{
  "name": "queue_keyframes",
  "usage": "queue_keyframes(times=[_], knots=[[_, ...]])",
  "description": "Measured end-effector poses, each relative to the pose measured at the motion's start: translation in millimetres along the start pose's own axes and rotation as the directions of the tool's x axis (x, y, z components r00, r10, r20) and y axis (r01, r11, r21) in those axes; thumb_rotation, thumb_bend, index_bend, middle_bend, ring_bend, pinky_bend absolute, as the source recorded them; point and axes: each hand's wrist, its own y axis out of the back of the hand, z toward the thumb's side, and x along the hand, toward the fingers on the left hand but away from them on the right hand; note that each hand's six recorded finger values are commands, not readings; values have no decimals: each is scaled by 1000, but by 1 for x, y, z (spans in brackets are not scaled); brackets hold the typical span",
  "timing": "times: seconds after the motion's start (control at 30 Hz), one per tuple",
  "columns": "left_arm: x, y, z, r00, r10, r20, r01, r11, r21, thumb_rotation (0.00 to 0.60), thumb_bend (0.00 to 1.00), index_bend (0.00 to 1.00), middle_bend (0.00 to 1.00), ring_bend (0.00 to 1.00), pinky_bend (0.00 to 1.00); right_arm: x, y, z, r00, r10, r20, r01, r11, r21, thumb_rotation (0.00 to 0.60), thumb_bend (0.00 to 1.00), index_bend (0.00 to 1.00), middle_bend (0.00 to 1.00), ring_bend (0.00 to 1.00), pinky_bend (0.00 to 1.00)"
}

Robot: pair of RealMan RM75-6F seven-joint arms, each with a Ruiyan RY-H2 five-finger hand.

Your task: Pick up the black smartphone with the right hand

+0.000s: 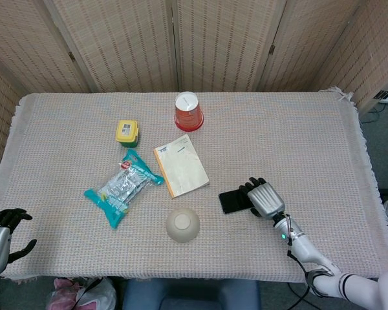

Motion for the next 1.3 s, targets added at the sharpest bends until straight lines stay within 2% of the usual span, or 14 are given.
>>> queue_keyframes(times=[0.23, 0.47, 0.73, 0.9, 1.07, 1.17, 1.3], knots=[[0, 0, -2, 1000, 0, -4, 0, 1000, -2, 600, 198, 401, 329, 268, 257, -2, -2, 1, 1000, 9, -2, -9, 1000, 8, 600, 188, 280, 326, 193, 273], [0, 0, -2, 1000, -1, -3, 1, 1000, -6, 600, 198, 401, 329, 268, 257, -6, -1, 3, 1000, 24, -12, -24, 1000, 15, 600, 307, 280, 335, 196, 273], [-1, 0, -5, 1000, -1, -8, 1, 1000, -6, 600, 198, 401, 329, 268, 257, -10, 1, 6, 999, 40, -23, -39, 999, 14, 600, 393, 294, 353, 211, 273], [-2, 2, -5, 1000, 2, -9, -2, 1000, -5, 600, 199, 401, 329, 267, 257, -12, 6, 10, 999, 38, -35, -39, 999, -25, 600, 457, 312, 371, 229, 273], [-2, 3, -6, 1000, 2, -12, -2, 1000, -2, 600, 199, 403, 329, 268, 257, -11, 10, 15, 996, 73, -57, -79, 990, -117, 600, 511, 343, 412, 272, 285], [-2, 3, -6, 1000, 2, -11, -2, 1000, -1, 600, 199, 404, 329, 268, 257, -12, 16, 14, 993, 92, -68, -100, 985, -142, 600, 521, 362, 425, 287, 293], [-2, 3, -5, 1000, 1, -8, -1, 1000, -2, 600, 199, 405, 329, 267, 257, -17, 25, 14, 994, 85, -68, -95, 982, -162, 600, 521, 365, 427, 288, 293]])
